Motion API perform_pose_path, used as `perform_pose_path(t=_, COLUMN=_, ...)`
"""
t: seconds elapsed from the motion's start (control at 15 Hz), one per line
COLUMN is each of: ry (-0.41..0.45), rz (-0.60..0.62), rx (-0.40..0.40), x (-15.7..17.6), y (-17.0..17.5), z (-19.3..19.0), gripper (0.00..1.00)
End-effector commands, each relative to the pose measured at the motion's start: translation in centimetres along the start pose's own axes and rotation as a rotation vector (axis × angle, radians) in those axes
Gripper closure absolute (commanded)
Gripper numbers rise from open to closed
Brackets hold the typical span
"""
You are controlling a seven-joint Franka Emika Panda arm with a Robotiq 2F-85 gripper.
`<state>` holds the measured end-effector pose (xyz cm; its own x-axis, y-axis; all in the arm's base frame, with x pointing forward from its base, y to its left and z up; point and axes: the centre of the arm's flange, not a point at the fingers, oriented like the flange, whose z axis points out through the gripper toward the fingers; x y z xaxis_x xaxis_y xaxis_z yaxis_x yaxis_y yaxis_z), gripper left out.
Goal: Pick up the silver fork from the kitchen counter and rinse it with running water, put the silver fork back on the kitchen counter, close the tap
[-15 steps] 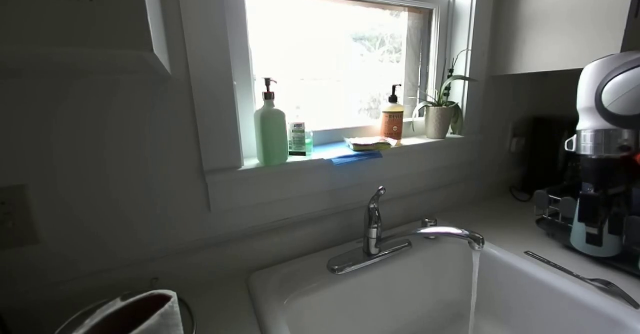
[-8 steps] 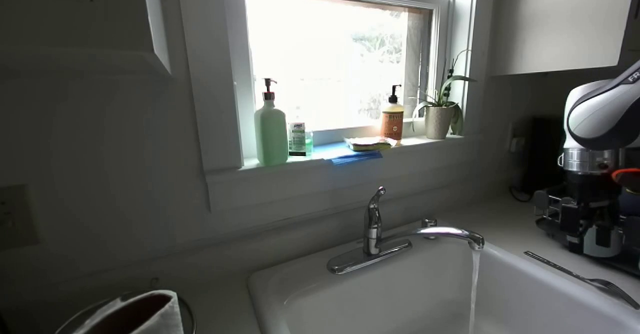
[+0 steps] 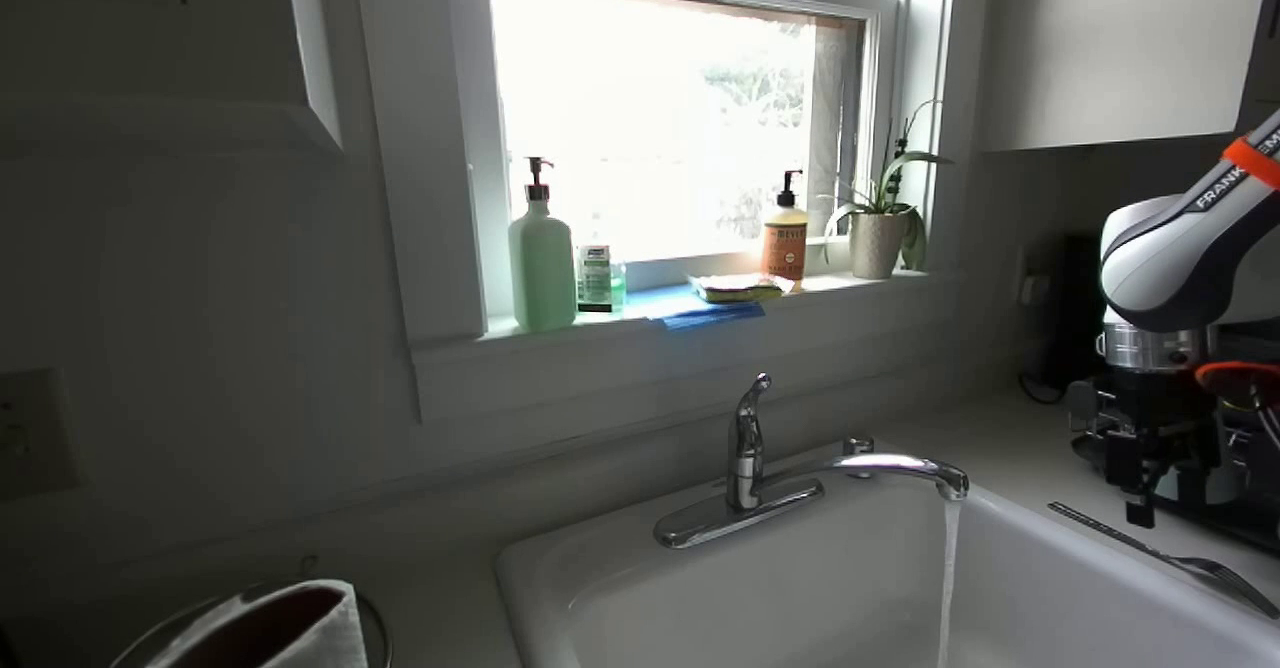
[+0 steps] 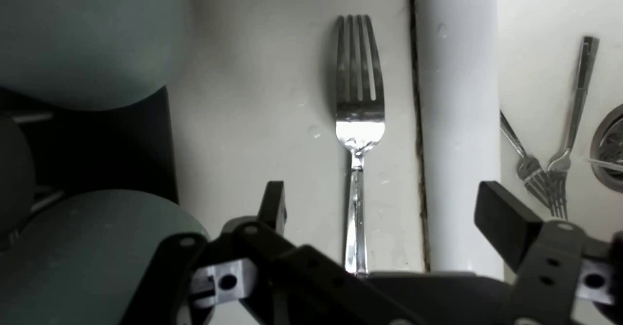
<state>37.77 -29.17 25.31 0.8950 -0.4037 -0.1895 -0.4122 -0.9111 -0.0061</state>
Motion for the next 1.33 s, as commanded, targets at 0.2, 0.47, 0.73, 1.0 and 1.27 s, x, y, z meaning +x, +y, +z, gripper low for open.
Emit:
perform_pose_path(t=0.2, ry=-0.021, rz=-0.001, rx=-0.026, x=1.3, y=0.5, z=1.6, gripper=0.41)
perform_pose_path(t=0.47, ry=0.003, rz=0.019, rx=-0.04, x=1.5, y=0.7, z=2.5, gripper=0.16)
perform_pose_path(t=0.73, ry=0.053, rz=0.02, rx=-0.053, x=1.9, y=0.3, z=2.8, gripper=0.15)
perform_pose_path(t=1.0, ry=0.088, rz=0.023, rx=-0.07, x=2.2, y=0.4, z=2.9, gripper=0.47)
perform_pose_path(t=1.27, ry=0.079, rz=0.022, rx=-0.067, x=2.4, y=0.5, z=3.2, gripper=0.77)
